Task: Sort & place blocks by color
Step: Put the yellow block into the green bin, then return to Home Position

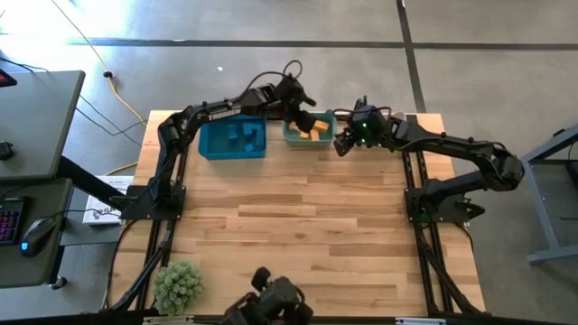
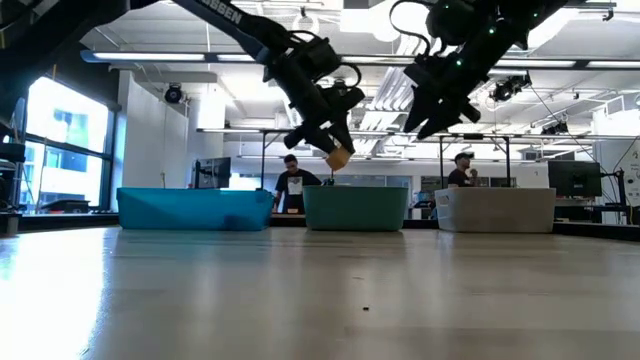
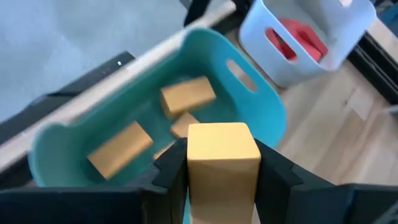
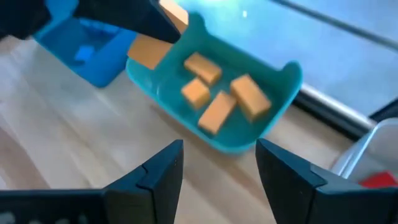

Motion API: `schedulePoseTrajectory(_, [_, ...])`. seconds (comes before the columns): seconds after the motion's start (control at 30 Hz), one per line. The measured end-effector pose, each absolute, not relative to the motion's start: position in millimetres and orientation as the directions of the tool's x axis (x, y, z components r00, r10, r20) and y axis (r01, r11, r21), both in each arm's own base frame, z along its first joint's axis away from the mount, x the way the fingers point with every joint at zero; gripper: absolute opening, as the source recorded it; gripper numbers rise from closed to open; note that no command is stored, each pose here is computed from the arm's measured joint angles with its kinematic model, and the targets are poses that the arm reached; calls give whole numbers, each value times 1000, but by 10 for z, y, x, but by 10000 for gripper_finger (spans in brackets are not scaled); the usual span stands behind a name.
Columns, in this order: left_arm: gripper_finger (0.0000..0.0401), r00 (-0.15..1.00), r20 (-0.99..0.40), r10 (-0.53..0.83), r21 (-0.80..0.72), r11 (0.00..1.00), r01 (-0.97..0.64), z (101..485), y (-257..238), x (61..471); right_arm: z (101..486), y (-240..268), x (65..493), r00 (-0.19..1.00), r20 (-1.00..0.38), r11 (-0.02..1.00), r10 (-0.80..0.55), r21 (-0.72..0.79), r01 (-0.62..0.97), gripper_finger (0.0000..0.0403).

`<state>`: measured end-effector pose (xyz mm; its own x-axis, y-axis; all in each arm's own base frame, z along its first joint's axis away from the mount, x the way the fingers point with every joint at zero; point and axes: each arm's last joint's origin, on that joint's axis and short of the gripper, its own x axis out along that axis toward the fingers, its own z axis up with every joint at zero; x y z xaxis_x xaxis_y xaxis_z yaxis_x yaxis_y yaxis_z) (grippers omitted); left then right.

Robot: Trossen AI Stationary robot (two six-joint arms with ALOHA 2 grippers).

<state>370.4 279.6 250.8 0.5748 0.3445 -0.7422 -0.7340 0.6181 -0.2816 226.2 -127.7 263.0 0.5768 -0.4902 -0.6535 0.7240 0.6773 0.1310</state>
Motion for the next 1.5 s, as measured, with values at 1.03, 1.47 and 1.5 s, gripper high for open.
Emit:
schedulePoseTrajectory(1.03, [217, 698, -641, 321, -310, 723, -617, 3111, 2836, 3327, 2792, -1852, 1986, 563, -489, 608, -666, 80, 790, 189])
schedulePoseTrajectory(1.47, [216, 809, -512, 288, -225, 864, -451, 3549, 1651, 3044, 2819, -1511, 2276, 711, -463, 725, -530, 189, 663, 189])
schedulePoseTrajectory(1.5, [216, 813, -510, 280, -230, 867, -443, 3523, 1576, 2999, 2827, -1472, 2306, 724, -454, 732, -519, 202, 651, 189])
